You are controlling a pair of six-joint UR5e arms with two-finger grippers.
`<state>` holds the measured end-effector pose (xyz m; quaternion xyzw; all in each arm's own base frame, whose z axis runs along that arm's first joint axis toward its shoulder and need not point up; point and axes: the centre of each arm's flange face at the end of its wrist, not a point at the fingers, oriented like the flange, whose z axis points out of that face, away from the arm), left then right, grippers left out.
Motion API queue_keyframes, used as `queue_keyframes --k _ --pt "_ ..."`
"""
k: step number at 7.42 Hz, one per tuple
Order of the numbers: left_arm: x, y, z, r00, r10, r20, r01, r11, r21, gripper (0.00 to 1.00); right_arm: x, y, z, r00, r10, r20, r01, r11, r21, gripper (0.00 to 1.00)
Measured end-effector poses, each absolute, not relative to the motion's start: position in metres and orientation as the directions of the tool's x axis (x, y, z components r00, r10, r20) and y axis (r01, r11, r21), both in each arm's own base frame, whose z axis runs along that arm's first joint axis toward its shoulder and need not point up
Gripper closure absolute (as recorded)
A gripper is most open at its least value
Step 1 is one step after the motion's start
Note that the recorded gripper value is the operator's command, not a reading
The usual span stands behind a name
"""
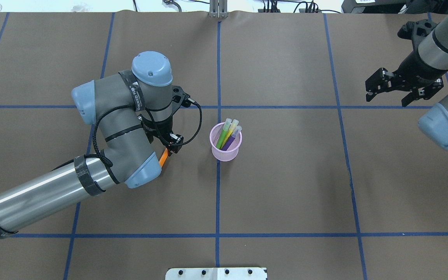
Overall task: Collect pens into pen holder
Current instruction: 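Grasp the orange marker with the left gripper while the right gripper withdraws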
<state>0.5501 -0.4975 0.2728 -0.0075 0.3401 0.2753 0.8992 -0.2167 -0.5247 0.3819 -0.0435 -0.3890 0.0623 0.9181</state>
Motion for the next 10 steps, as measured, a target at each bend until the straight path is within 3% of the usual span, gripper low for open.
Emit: queue_keyframes --k 1,10 --pt "0.554 -0.498 0.273 0.624 0.481 -0.616 -0.496 0.853 0.163 0.35 -0.216 -0.525 0.385 0.69 0.149 0.708 -0.079 0.988 -0.132 0.01" --pt "0.572 -0.499 0.274 0.635 0.475 -0.61 -0.5 0.854 0.144 0.51 -0.215 -0.528 0.392 0.695 0.157 0.702 -0.08 0.987 -0.141 0.01"
